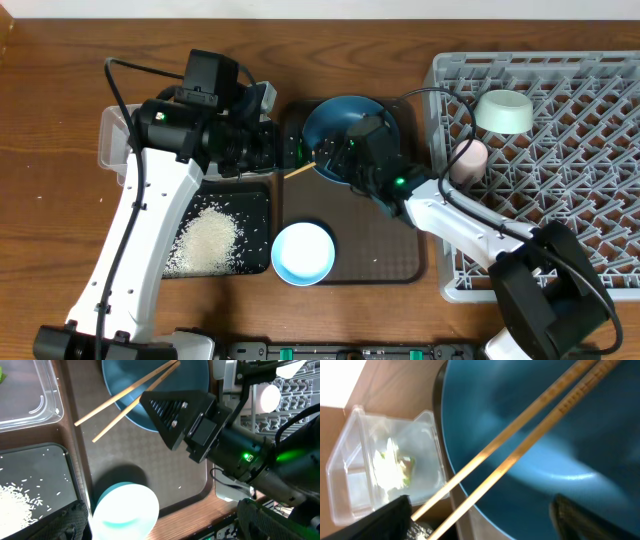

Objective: Sort waste into correct bins and load items into the dishwasher rack
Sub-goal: 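Grasp the wooden chopsticks with the right gripper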

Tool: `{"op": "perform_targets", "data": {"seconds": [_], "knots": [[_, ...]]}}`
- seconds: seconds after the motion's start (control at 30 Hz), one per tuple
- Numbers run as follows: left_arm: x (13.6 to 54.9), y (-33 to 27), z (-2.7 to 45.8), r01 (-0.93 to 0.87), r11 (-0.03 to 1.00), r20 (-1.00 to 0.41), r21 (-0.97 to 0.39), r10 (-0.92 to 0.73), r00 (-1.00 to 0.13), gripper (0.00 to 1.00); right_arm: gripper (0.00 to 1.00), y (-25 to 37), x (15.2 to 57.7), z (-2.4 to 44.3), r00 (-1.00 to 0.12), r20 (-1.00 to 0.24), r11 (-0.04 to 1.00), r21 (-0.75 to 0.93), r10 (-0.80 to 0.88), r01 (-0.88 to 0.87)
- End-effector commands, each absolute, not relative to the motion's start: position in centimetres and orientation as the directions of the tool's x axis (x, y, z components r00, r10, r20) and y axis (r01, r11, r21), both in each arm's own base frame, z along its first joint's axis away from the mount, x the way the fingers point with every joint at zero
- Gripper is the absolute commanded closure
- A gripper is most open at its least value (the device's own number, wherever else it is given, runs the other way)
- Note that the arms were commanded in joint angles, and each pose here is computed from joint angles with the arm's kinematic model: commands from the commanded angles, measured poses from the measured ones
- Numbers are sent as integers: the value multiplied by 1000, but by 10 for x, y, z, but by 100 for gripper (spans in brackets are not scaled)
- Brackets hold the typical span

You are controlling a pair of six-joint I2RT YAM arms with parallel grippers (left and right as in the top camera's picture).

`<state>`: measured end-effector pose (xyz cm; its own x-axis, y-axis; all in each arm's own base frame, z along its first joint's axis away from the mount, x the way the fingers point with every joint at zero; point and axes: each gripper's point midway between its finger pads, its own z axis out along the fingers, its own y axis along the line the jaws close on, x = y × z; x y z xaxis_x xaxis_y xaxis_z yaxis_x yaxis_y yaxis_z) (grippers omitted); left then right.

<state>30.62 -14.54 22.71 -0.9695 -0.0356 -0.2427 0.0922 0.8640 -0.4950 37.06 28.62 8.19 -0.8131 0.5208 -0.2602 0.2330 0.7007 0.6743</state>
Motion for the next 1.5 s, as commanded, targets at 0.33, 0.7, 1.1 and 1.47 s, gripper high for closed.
{"op": "perform_targets", "data": {"seconds": [0.33,0.7,1.1,1.47], "knots": [[306,-143,224,92,870,-241,-485,-32,-970,2,46,283,380,43,-705,-183,614,665,686,425],[306,-143,224,92,870,-241,-485,-32,-970,2,98,281,394,53,-668,-238,605,693,705,392],[306,-143,224,92,870,-241,-485,-32,-970,2,59,285,378,42,-661,-141,561,673,737,482],[306,-143,224,92,870,-241,-485,-32,-970,2,81,281,386,25,-622,-159,547,669,767,503]]}}
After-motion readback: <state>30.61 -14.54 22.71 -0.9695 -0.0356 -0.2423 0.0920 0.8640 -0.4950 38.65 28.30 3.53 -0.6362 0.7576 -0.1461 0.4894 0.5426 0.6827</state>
